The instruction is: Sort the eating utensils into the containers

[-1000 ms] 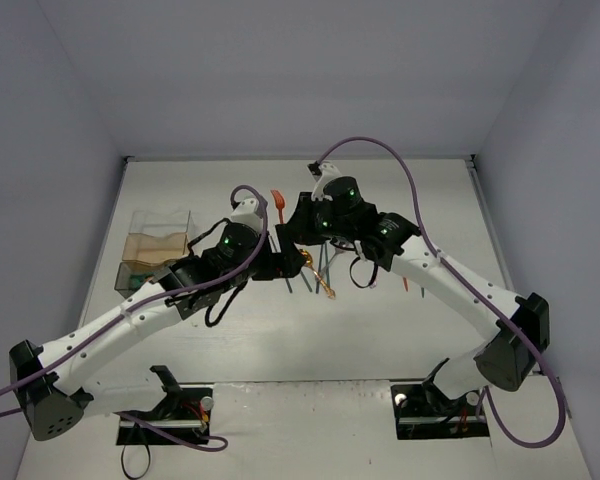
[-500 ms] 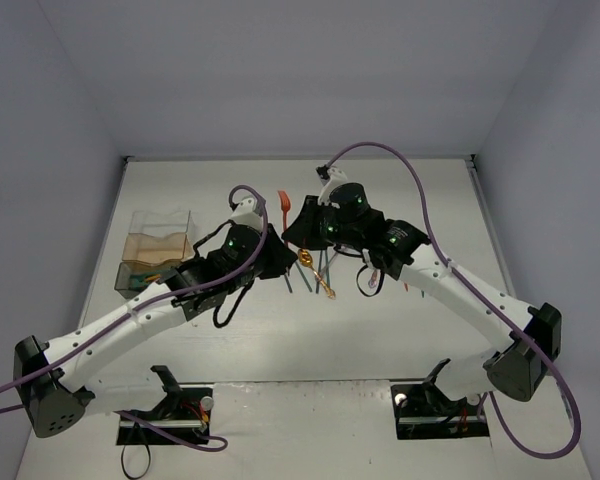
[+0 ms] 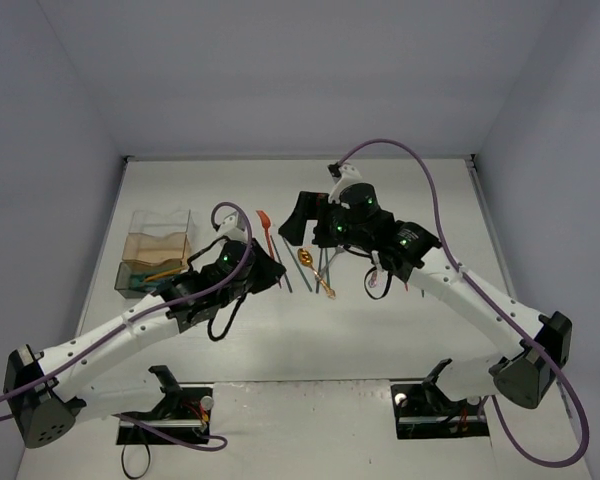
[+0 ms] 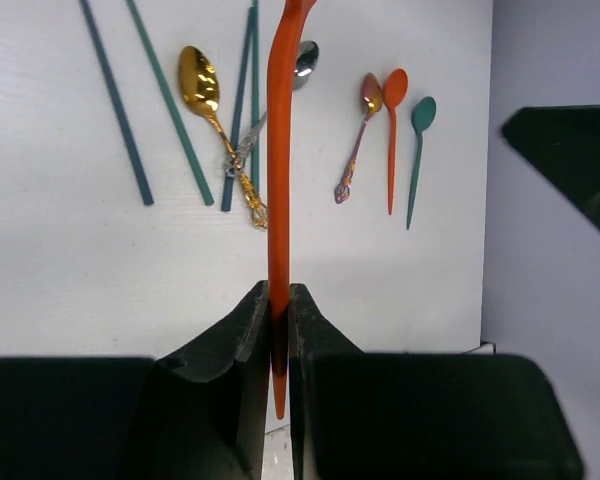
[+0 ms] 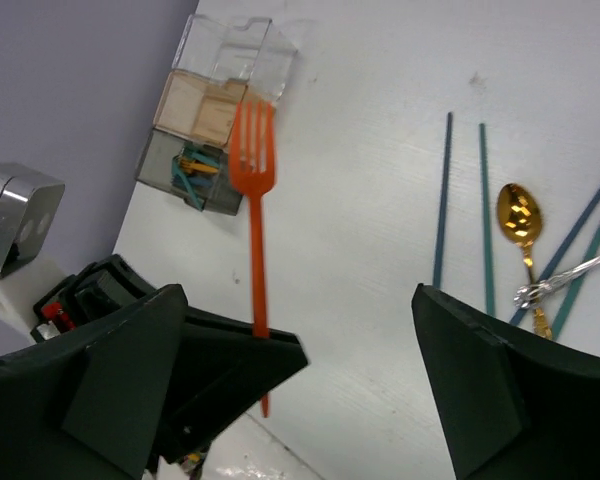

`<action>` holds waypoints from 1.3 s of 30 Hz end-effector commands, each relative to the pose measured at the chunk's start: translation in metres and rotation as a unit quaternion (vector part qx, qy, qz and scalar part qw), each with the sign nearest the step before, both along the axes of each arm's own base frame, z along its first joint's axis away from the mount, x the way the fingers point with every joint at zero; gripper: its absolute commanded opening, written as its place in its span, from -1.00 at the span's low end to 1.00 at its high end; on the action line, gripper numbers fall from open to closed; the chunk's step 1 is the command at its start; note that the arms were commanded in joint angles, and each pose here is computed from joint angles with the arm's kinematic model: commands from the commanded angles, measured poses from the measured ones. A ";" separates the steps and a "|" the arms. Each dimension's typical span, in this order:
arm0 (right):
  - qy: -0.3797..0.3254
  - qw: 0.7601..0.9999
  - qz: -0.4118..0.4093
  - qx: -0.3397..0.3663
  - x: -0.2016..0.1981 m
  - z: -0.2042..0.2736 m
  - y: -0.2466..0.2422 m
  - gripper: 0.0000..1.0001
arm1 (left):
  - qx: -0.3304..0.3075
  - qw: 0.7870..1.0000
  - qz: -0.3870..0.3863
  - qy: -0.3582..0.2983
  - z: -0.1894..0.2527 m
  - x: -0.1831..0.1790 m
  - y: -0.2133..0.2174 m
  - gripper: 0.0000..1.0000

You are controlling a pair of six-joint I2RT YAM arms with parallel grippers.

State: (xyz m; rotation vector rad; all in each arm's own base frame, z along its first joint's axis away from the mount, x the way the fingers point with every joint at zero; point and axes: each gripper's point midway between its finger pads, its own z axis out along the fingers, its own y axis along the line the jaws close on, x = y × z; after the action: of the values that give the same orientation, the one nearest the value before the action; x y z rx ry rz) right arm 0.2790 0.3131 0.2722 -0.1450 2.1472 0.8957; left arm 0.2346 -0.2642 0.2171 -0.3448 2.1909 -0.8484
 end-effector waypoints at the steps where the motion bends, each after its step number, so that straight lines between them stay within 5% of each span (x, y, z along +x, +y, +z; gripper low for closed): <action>1: -0.061 0.997 -0.053 -0.004 0.024 0.035 -0.040 0.96 | -0.049 0.994 0.093 0.005 0.018 0.006 0.030 -1.00; 9: -0.084 0.985 -0.130 -0.082 0.039 0.031 -0.128 1.00 | -0.068 0.958 0.270 0.067 -0.003 0.003 0.132 -1.00; 19: -0.089 0.983 -0.116 -0.107 0.017 0.024 -0.150 1.00 | -0.160 0.878 0.428 0.141 -0.033 0.014 0.210 -1.00; 31: -0.114 0.981 -0.094 -0.128 0.000 0.029 -0.149 1.00 | -0.215 0.817 0.510 0.161 -0.057 0.045 0.249 -0.97; 39: -0.124 0.979 -0.088 -0.133 -0.007 0.033 -0.145 1.00 | -0.234 0.813 0.501 0.182 -0.073 0.064 0.252 -0.90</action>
State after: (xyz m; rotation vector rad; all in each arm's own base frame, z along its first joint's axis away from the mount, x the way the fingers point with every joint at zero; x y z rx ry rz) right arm 0.2695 0.1721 0.2916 -0.1921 2.0576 0.4938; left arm 0.2769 -0.0076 0.1329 -1.8703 1.6831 -0.5805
